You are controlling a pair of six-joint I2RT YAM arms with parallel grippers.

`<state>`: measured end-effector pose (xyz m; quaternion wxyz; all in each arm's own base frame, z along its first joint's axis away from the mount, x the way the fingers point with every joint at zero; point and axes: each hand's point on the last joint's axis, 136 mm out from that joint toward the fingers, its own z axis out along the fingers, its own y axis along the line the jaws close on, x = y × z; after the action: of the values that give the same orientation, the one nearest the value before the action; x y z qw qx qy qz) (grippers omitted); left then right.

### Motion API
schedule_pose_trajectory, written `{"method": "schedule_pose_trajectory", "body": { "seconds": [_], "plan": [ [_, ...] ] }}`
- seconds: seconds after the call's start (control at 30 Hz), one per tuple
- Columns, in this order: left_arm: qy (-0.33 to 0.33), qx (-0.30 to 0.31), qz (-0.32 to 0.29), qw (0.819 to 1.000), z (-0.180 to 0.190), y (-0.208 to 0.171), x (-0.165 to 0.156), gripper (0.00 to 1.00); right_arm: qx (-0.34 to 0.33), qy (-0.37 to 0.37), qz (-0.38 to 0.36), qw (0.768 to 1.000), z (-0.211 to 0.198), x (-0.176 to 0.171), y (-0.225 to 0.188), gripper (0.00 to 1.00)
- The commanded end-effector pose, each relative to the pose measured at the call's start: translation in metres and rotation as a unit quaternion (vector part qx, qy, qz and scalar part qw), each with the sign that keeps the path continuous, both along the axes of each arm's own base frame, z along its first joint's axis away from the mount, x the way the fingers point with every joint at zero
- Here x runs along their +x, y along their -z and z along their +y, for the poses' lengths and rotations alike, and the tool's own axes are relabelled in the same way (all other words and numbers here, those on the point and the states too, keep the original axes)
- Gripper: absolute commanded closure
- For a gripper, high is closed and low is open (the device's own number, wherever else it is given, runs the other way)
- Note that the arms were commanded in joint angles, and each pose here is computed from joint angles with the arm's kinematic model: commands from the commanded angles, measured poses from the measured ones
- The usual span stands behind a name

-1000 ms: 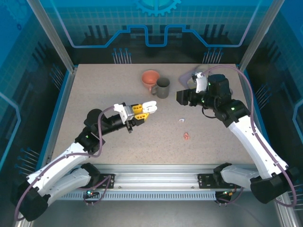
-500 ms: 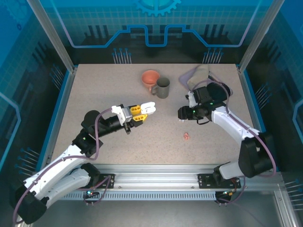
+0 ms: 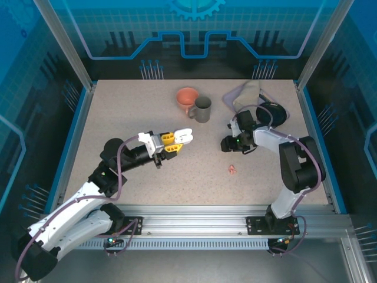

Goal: Insert the wireless bluetooth earbuds into the charging case

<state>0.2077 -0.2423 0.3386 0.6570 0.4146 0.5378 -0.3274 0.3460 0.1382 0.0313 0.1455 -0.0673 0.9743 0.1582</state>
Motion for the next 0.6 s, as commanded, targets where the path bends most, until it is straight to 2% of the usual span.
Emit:
{"method": "schedule_pose_trajectory", "body": {
  "seconds": [0.0, 0.33, 0.57],
  "plan": [
    [0.002, -0.013, -0.020, 1.000, 0.002, -0.019, -0.006, 1.00, 0.013, -0.013, -0.032, 0.999, 0.007, 0.022, -0.011, 0.45],
    [-0.003, -0.012, -0.018, 1.000, 0.004, -0.016, -0.008, 1.00, 0.007, -0.022, 0.004, 1.000, 0.017, 0.014, 0.004, 0.45],
    [-0.005, -0.011, -0.015, 1.000, 0.006, -0.014, -0.009, 1.00, 0.008, -0.023, 0.030, 0.999, 0.021, -0.004, 0.008, 0.45]
  ]
}}
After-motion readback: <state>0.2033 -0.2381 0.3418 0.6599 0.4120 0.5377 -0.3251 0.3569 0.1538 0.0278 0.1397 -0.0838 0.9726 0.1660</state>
